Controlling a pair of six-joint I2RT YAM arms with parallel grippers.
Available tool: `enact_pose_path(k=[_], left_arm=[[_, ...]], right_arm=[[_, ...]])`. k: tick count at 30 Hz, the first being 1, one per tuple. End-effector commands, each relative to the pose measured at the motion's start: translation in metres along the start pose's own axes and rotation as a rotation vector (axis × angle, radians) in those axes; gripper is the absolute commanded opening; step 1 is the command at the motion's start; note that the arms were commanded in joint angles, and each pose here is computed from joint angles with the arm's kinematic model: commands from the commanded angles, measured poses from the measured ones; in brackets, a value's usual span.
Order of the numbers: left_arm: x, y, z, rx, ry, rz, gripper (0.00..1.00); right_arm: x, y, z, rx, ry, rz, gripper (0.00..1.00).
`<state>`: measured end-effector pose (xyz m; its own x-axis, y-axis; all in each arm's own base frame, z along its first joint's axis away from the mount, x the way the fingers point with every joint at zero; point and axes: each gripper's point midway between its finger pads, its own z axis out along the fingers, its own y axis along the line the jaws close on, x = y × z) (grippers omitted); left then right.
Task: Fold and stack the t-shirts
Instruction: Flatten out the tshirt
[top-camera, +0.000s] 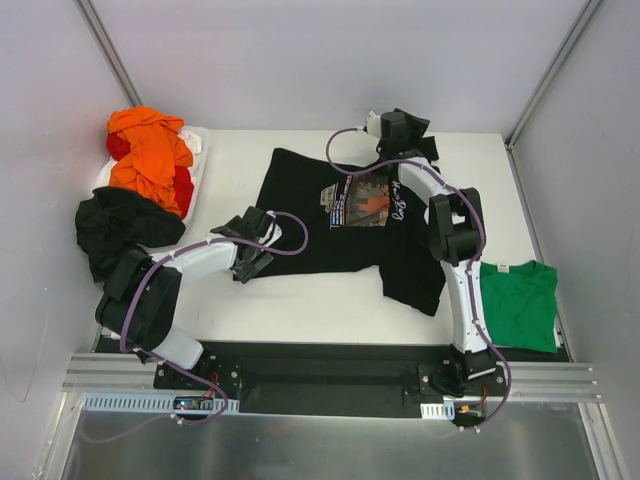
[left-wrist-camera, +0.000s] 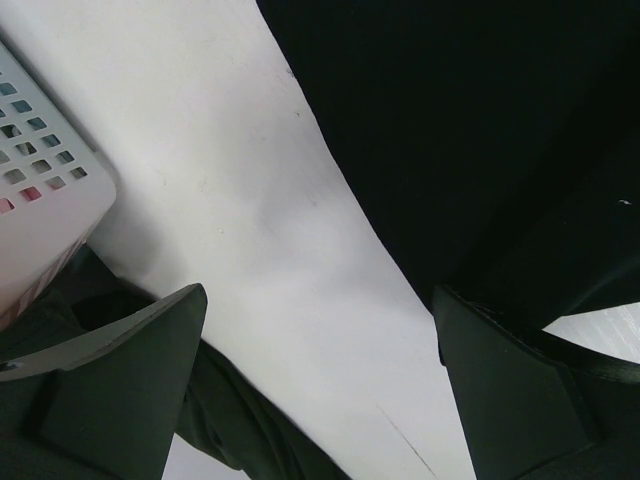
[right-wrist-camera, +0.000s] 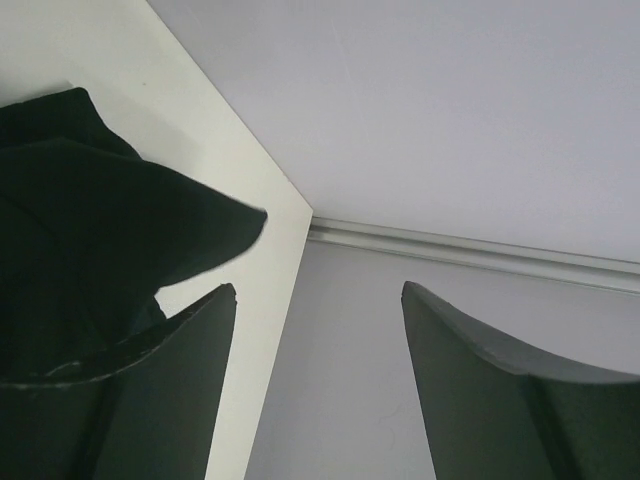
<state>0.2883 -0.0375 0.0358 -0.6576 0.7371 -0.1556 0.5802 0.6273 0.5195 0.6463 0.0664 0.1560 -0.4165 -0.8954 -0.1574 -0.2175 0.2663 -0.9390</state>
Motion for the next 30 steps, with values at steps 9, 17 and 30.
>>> enact_pose_path(k=[9,17,30], left_arm=[[-0.017,0.003,-0.003,0.023,-0.028,-0.020,0.98],[-0.045,0.012,-0.008,0.031,-0.085,-0.044,0.98],[-0.040,0.008,-0.006,0.039,-0.075,-0.042,0.98]], right_arm=[[0.029,0.020,-0.075,-0.258,0.019,0.168,0.76],[0.057,0.046,-0.131,-0.566,0.035,0.367,0.79],[0.067,0.103,-0.119,-0.902,0.107,0.522,0.80]])
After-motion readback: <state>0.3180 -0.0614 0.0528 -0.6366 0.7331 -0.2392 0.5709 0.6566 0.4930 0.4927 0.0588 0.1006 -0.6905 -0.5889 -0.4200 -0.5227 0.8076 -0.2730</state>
